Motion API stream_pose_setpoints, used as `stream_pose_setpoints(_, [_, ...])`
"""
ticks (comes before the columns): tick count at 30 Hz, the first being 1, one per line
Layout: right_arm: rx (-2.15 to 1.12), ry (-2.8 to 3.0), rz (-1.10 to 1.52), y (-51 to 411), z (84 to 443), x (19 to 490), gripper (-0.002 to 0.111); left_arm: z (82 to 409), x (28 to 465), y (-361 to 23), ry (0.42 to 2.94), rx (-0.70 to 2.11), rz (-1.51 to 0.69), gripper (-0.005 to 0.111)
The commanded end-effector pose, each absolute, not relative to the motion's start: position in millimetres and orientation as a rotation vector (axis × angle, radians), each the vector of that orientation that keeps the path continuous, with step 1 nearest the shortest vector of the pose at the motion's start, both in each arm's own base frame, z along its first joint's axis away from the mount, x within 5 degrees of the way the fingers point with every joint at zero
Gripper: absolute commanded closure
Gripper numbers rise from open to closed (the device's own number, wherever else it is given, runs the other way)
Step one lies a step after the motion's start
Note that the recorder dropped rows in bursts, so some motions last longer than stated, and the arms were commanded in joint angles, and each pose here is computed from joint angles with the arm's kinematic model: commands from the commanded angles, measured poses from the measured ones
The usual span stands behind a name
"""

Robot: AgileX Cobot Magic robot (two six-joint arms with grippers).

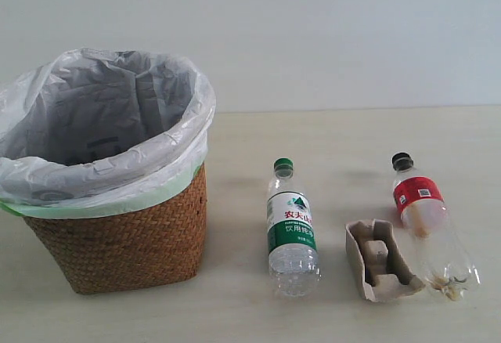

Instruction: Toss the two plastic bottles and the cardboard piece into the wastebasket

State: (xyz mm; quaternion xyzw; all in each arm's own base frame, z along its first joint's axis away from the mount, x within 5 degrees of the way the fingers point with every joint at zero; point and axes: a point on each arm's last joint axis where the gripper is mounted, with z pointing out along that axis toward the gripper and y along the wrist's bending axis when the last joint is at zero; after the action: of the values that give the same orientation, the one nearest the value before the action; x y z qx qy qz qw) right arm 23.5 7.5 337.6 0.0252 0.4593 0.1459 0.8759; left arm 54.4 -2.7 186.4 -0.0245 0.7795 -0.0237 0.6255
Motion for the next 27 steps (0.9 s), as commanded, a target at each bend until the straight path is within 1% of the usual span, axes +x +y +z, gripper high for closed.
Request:
stream_pose_setpoints(1, [0.052, 1.158, 0.203, 6, 361, 56, 0.107, 186, 54, -2, 1.786, -0.066, -0.056, 0.101])
stream_pose_setpoints(2, [0.062, 1.202, 0.198, 5, 363, 65, 0.105, 186, 54, -2, 1.786, -0.066, -0.056, 0.101])
stream_pose_setpoints(4, [0.079, 1.289, 0.188, 4, 364, 85, 0.097, 186, 54, -2, 1.786, -0.066, -0.056, 0.101])
stream_pose_setpoints(5, [0.090, 1.339, 0.178, 3, 364, 95, 0.089, 186, 54, -2, 1.786, -0.066, -0.056, 0.101])
stream_pose_setpoints(6, [0.103, 1.393, 0.169, 3, 363, 105, 0.079, 186, 54, -2, 1.786, -0.066, -0.056, 0.101])
stream_pose_setpoints(7, [0.111, 1.439, 0.152, 2, 362, 113, 0.066, 186, 54, -2, 1.786, -0.066, -0.056, 0.101])
stream_pose_setpoints(8, [0.118, 1.551, 0.116, 0, 355, 134, 0.034, 186, 54, -2, 1.786, -0.066, -0.056, 0.101])
stream_pose_setpoints(9, [0.114, 1.590, 0.100, 0, 352, 142, 0.022, 186, 54, -2, 1.786, -0.066, -0.056, 0.101])
stream_pose_setpoints(10, [0.087, 1.698, 0.047, -1, 340, 160, 0.003, 186, 54, -2, 1.786, -0.066, -0.056, 0.101])
stream_pose_setpoints(11, [0.069, 1.745, 0.020, -2, 334, 167, 0.005, 186, 54, -2, 1.786, -0.066, -0.056, 0.101])
stream_pose_setpoints(12, [0.055, 1.851, -0.015, -3, 319, 183, 0.006, 186, 54, -2, 1.786, -0.066, -0.056, 0.101])
stream_pose_setpoints(15, [0.116, 2.069, 0.000, -1, 292, 213, 0.006, 186, 54, -2, 1.786, -0.066, -0.056, 0.101])
stream_pose_setpoints(17, [-0.007, 2.256, -0.042, 11, 278, 228, 0.006, 186, 54, -2, 1.786, -0.066, -0.056, 0.101])
stream_pose_setpoints(22, [-0.236, 2.587, -0.088, 50, 239, 256, 0.006, 186, 54, -2, 1.786, -0.066, -0.056, 0.101])
stream_pose_setpoints(23, [-0.257, 2.640, -0.099, 54, 225, 260, 0.006, 186, 54, -2, 1.786, -0.066, -0.056, 0.101])
stream_pose_setpoints(27, [-0.284, 2.728, -0.112, 58, 192, 273, 0.006, 186, 54, -2, 1.786, -0.066, -0.056, 0.101])
